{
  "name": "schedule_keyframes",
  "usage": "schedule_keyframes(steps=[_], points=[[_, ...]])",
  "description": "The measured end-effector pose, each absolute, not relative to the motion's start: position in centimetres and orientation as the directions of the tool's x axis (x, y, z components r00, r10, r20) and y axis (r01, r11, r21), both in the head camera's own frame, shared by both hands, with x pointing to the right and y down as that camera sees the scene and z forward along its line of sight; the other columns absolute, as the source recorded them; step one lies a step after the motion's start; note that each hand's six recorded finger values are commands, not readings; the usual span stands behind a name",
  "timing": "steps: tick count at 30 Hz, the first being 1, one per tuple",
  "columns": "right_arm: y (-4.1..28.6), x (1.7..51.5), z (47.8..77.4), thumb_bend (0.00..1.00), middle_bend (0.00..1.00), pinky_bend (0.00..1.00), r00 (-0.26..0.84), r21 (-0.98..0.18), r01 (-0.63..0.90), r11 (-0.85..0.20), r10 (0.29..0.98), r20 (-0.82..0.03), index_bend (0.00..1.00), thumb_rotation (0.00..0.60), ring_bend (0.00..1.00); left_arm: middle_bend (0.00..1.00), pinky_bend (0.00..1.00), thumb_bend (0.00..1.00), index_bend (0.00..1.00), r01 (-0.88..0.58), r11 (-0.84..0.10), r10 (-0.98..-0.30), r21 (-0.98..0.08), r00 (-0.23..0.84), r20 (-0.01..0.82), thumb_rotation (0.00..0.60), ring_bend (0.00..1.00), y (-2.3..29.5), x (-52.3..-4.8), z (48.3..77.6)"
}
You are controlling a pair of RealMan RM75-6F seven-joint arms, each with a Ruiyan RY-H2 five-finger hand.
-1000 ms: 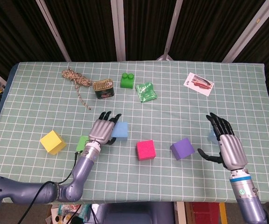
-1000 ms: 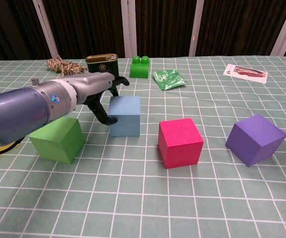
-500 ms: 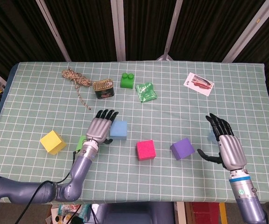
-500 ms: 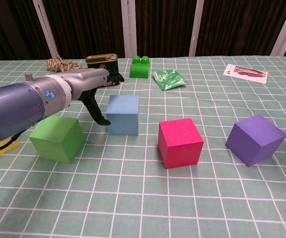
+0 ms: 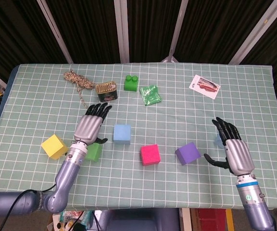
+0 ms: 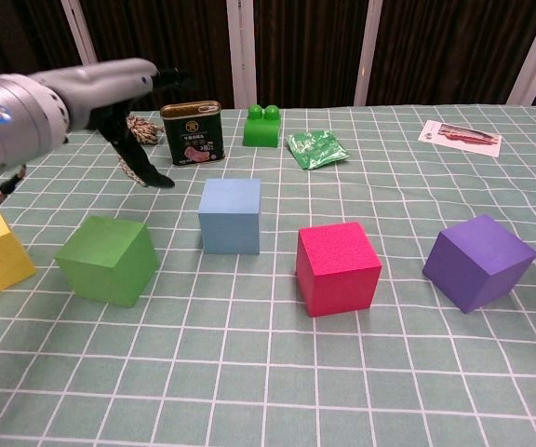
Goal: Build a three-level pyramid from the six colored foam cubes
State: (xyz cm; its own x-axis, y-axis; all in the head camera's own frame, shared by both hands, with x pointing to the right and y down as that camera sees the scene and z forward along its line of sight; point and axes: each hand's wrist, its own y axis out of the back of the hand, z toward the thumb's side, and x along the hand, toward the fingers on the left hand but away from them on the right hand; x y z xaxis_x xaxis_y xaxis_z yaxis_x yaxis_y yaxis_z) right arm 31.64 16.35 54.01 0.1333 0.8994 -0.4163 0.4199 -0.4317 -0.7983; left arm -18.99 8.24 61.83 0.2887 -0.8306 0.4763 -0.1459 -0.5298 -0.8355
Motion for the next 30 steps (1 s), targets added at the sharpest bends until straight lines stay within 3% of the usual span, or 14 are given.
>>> schedule_keyframes(steps=[4,10,24,30], points=[[16.5,31.6,54.3,0.25,0.0,0.0,0.136,-0.799,0.408,-0.443,0.894,-0.426,0.0,0.6,0.0,0.01,0.0,0.17,0.0,-0.189,-0.466,-0.871,-0.864,0.269,0.411,0.6,0.0,7.9,-21.9,59.2],[16.8,31.5,54.6,0.25,0.0,0.0,0.147,-0.794,0.385,-0.47,0.881,-0.45,0.0,0.6,0.0,0.0,0.0,0.17,0.0,-0.187,-0.412,-0.905,-0.892,0.193,0.378,0.6,0.0,9.5,-27.7,56.4],[17.2,31.1,55.3,0.22,0.0,0.0,0.181,-0.773,0.361,-0.521,0.853,-0.49,0.0,0.6,0.0,0.0,0.0,0.17,0.0,-0.284,-0.291,-0.951,-0.914,-0.016,0.308,0.6,0.0,18.8,-40.7,52.8],[17.6,30.7,55.9,0.2,0.0,0.0,0.201,-0.752,0.346,-0.561,0.827,-0.524,0.0,0.6,0.0,0.0,0.0,0.17,0.0,-0.209,-0.254,-0.965,-0.944,-0.014,0.263,0.6,0.0,21.6,-44.1,52.5]])
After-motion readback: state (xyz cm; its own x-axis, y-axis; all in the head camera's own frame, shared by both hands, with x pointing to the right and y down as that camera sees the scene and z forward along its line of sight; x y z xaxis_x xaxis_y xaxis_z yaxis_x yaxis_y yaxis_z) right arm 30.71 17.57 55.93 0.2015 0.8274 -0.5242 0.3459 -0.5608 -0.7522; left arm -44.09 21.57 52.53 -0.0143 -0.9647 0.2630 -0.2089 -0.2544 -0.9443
